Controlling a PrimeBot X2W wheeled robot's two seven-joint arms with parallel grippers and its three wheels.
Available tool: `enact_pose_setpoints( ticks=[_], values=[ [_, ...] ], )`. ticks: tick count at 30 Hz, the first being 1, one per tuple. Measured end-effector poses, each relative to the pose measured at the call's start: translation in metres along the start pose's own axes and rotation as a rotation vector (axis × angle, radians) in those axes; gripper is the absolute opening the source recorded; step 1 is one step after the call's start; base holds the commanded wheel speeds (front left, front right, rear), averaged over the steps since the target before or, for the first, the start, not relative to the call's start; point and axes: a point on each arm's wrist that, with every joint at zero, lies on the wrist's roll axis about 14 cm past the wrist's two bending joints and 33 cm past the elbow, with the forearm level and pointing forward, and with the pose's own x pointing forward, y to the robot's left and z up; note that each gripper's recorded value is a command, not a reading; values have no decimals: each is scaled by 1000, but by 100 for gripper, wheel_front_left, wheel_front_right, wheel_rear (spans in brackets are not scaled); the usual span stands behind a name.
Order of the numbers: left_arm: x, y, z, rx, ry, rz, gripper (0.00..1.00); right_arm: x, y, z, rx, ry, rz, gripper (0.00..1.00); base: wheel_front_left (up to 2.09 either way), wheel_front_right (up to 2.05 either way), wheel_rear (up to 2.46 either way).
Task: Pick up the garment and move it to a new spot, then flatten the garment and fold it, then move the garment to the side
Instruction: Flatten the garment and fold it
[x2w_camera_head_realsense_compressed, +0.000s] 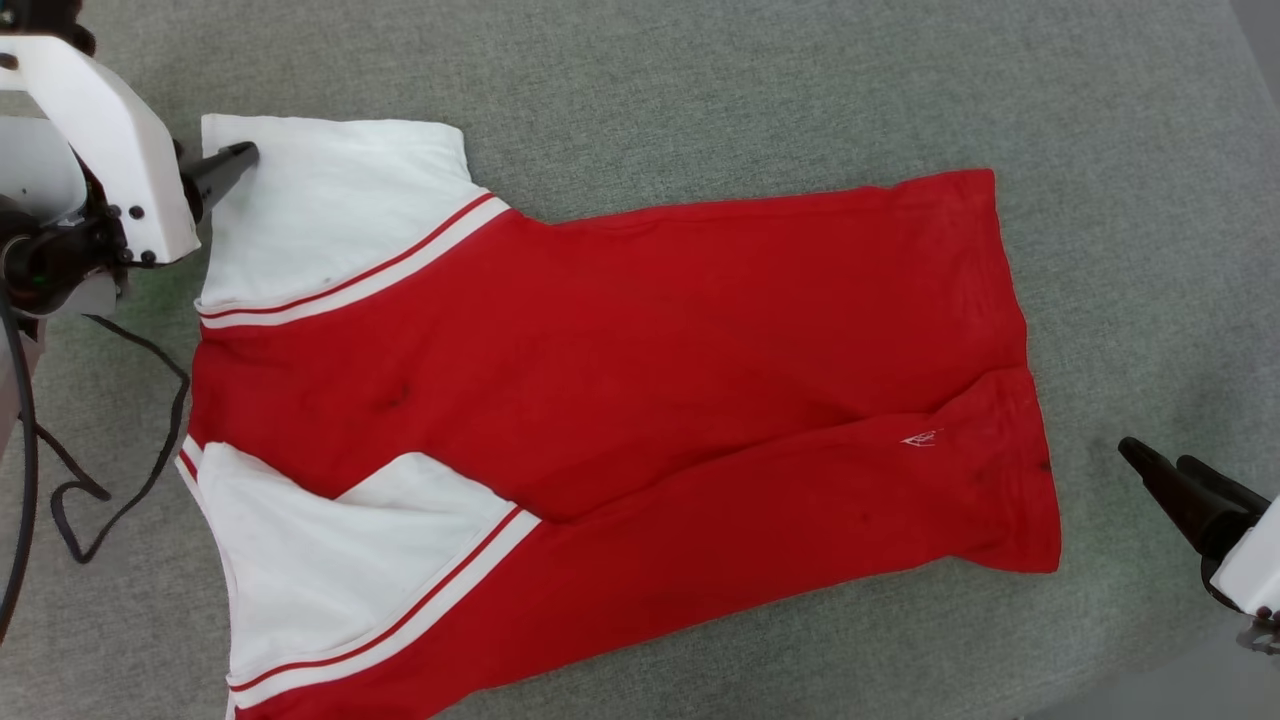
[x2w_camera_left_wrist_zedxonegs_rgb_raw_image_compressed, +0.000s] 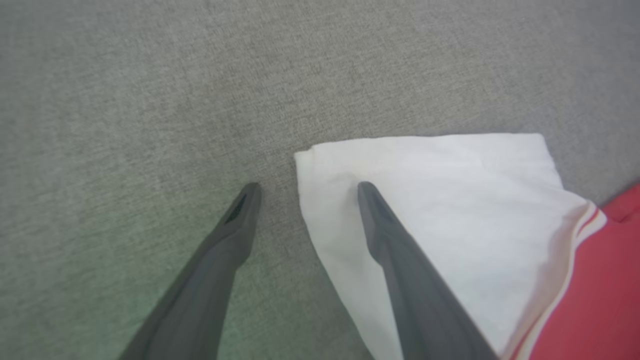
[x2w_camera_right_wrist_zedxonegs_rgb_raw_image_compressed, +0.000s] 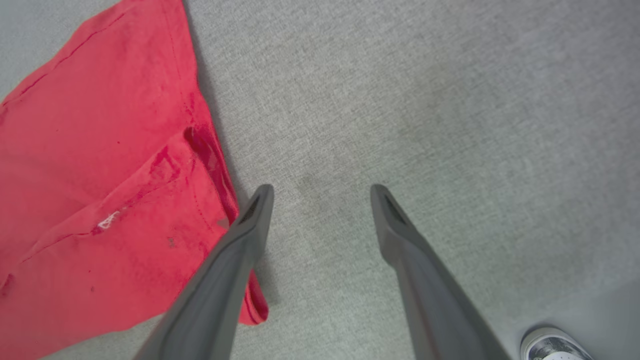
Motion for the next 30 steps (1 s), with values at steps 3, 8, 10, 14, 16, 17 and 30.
enact_pose_setpoints(
  ticks=[3, 8, 10, 14, 16, 17, 30],
  values=[
    [1, 3, -2, 17, 17, 8, 100, 2, 1, 0, -2, 1, 1, 100, 0, 0, 0],
    [6, -3, -5, 19, 37, -12, 100, 4, 3, -2, 0, 4, 10, 100, 0, 0, 0],
    [7, -4, -6, 13, 41, -20, 100, 5, 4, -3, 3, 7, 14, 100, 0, 0, 0],
    [11, -5, -7, 32, 48, -26, 2, 5, 1, -2, 6, 3, 6, 100, 0, 0, 0],
    [12, -3, -6, 49, 39, -21, 0, 6, -1, -3, 6, 7, 0, 100, 0, 0, 0],
    [12, 0, -7, 66, 39, -11, 0, 6, -2, -4, 9, 9, -1, 100, 0, 0, 0],
    [-9, -21, 20, 58, -148, -94, 0, 22, 41, 39, -42, -62, 122, 100, 0, 0, 0]
  ],
)
